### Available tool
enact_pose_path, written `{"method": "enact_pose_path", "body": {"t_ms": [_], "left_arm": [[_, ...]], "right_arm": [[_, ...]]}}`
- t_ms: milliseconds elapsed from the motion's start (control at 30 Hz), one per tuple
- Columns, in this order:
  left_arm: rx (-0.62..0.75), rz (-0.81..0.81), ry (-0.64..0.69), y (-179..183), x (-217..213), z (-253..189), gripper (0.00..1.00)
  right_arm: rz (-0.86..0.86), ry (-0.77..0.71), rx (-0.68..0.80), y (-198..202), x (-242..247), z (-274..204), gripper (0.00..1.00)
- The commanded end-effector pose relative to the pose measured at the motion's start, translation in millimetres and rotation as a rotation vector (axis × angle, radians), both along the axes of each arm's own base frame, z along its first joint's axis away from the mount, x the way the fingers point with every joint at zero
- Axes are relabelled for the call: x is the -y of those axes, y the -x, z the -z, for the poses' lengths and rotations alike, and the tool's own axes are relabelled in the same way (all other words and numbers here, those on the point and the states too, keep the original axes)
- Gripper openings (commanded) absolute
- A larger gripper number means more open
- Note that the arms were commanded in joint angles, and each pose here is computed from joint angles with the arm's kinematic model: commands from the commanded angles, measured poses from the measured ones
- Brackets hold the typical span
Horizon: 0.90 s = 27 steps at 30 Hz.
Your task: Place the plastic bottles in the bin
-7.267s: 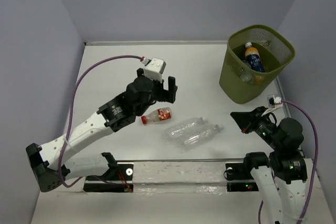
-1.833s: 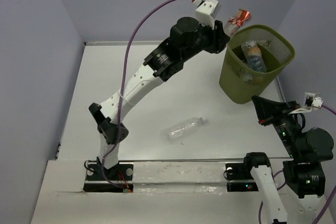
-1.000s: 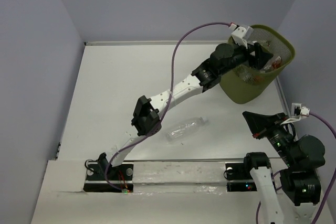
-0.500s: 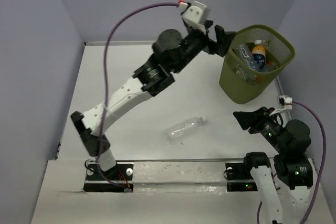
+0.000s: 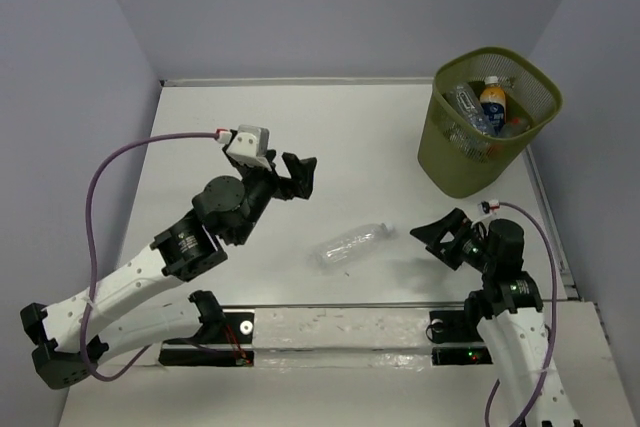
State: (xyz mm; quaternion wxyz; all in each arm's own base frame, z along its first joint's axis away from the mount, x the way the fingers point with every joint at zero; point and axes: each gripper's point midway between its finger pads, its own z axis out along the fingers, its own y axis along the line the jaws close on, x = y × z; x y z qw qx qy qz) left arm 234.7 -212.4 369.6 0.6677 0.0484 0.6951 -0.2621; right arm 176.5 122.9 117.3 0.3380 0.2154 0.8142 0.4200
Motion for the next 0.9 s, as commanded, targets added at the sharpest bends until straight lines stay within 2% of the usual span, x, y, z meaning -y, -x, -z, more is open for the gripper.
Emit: {"method": "enact_pose_path", "body": {"t_ms": [0, 33, 67, 133, 200, 267, 367, 567, 867], "left_arm": [[-0.055, -0.084, 0.016, 2.3, -23.7, 36.8, 0.99], [-0.066, -0.079, -0.001, 3.0, -22.9, 52.4, 0.99], [-0.059, -0.074, 0.009, 4.9, -24.7, 53.1, 0.99], [-0.055, -0.059, -0.005, 5.7, -23.0, 58.2, 0.99], [-0.046, -0.040, -0.027, 7.3, -21.2, 55.4, 0.99], [-0.037, -0.057, -0.051, 6.6, -26.3, 56.0, 0.99], [-0.020, -0.070, -0.062, 9.3, -35.4, 55.9, 0.99], [-0.012, -0.016, -0.056, 15.1, -29.4, 53.6, 0.99], [-0.008, 0.005, -0.050, 17.9, -27.5, 50.6, 0.99]], "right_arm": [[0.024, -0.077, -0.006, -18.5, -7.9, 8.0, 0.97], [-0.004, -0.078, -0.029, -15.5, -15.1, 14.6, 0.97], [-0.004, -0.080, -0.008, -20.9, -18.6, 12.7, 0.97], [-0.047, -0.066, -0.073, -14.6, -39.8, 29.5, 0.98], [-0.069, -0.092, -0.030, -20.0, -61.7, 19.9, 1.00], [-0.084, -0.048, -0.068, -20.0, -80.3, 31.8, 1.00], [-0.079, -0.109, -0.043, -35.3, -97.8, 27.0, 1.00], [-0.067, -0.082, -0.052, -49.0, -107.3, 35.2, 1.00], [-0.049, 0.004, -0.153, -63.2, -113.2, 63.3, 0.97]]}}
